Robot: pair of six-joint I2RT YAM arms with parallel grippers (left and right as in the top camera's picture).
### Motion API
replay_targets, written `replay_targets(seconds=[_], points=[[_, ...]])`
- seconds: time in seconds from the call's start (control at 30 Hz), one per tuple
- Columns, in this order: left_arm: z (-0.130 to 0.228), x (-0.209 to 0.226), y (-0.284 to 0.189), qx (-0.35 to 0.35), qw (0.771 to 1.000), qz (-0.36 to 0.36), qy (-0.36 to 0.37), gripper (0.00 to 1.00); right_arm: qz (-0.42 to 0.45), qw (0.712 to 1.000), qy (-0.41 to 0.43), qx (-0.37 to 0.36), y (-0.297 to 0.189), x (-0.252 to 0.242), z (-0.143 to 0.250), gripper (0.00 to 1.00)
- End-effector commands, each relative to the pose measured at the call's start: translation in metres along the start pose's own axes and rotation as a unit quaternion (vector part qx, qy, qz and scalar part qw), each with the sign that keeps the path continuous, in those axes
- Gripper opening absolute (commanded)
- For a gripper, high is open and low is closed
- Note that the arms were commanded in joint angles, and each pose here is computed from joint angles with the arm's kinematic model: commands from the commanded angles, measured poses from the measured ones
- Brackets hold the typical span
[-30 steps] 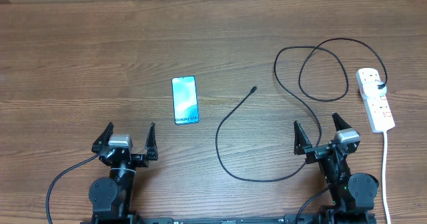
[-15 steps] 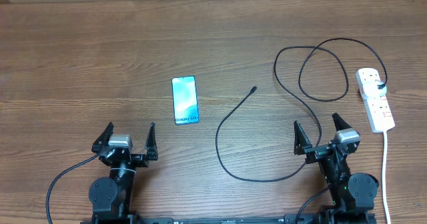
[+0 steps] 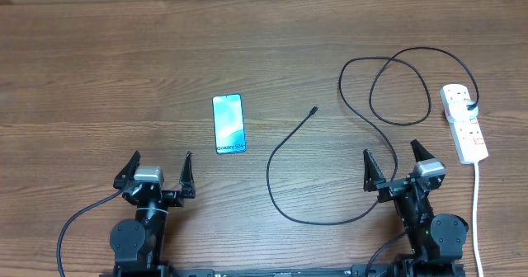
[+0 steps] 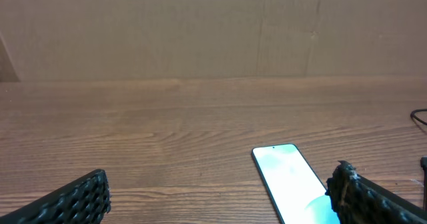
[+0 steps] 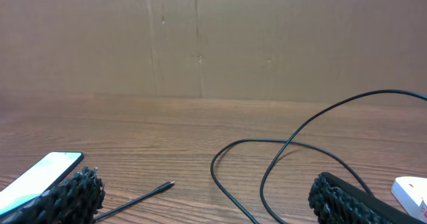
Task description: Plug charger to phone and switch on socket
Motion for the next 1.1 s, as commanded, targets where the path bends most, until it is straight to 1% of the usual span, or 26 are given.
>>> replay_targets(seconds=[0.0,0.83,0.93,0.97,1.07], points=[[0.001,0.001,0.0,-0.002,1.0,-0.007,0.009,1.0,-0.001,1.0,-0.003,0.0,0.0,0.001,0.002,1.0],[0.0,0.001,0.0,-0.003,1.0,-0.007,0.01,1.0,-0.001,1.0,-0.003,0.0,0.0,0.001,0.002,1.0],[-0.007,0.002,-0.001,-0.028,0.999,-0.016,0.013,1.0,-0.001,1.0,-0.003,0.0,0.0,0.001,0.002,1.0],[-0.012,0.0,-0.001,-0.044,0.999,-0.006,0.014,1.0,-0.001,1.0,-0.003,0.0,0.0,0.001,0.002,1.0],[-0.038,-0.014,-0.007,-0.091,0.994,0.06,0.021,1.0,-0.001,1.0,-0.003,0.0,0.0,0.001,0.002,1.0]])
Point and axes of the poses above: each gripper's point midway between its finger pads, its own y axis out along the fingers, its own x axis along the line the jaws close on, z = x × y, the point moved 9 cm from there along -y, back along the fingers, and after that the axes turned 8 degrees about -y, right-handed, at the moved point
